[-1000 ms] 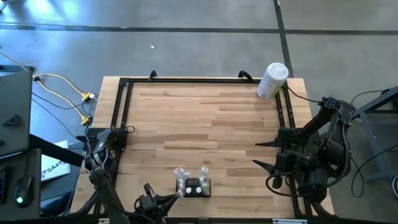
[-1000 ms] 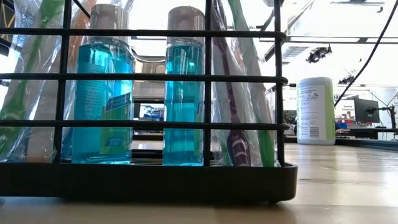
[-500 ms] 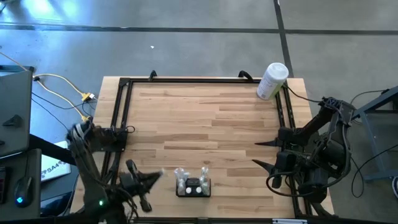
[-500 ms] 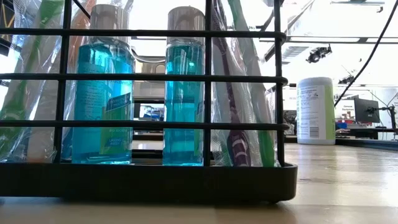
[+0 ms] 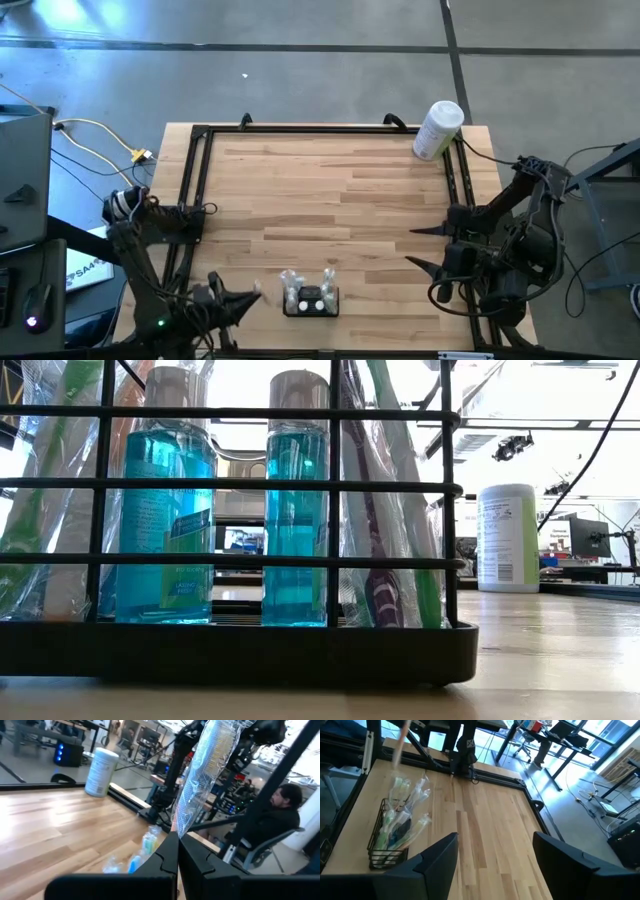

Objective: Pick & Place toothbrushing station
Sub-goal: Put the orange toothbrush into the black wire organizer

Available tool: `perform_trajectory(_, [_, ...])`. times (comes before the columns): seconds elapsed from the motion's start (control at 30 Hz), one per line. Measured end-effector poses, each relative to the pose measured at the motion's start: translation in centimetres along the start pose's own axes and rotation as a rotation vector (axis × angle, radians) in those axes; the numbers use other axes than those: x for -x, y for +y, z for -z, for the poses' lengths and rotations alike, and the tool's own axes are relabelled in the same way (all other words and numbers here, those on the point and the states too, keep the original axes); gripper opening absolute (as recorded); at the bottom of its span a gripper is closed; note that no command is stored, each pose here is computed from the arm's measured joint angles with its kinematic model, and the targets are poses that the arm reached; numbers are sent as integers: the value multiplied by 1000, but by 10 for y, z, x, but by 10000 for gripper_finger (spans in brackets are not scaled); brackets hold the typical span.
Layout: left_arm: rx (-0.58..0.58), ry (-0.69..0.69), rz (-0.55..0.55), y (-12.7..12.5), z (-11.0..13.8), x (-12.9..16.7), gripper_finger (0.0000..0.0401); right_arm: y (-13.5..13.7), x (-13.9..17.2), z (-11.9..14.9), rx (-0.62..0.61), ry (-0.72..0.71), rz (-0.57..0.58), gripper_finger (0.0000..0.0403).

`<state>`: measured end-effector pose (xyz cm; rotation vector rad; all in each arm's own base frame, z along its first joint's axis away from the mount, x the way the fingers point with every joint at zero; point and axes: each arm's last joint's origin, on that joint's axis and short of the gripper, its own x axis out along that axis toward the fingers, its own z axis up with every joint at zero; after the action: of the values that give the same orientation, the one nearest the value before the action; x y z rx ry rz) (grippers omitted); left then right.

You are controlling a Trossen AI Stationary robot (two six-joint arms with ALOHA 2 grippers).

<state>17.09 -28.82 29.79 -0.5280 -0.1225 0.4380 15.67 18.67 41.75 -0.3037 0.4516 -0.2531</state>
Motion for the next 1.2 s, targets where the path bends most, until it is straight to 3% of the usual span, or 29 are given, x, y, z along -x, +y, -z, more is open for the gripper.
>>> perform_trajectory(0.33, [-68,-10,-21,-7,24,-8,0,-1,0,-1,4,-24,36,250])
perform_trajectory(0.7, [-20,-14,-29,-1,55,-12,0,-1,0,-2,-16,-32,37,250])
perform_trajectory(1.2, [-14,-30,-63,5,76,-26,0,1,0,-4,-38,-40,25,250])
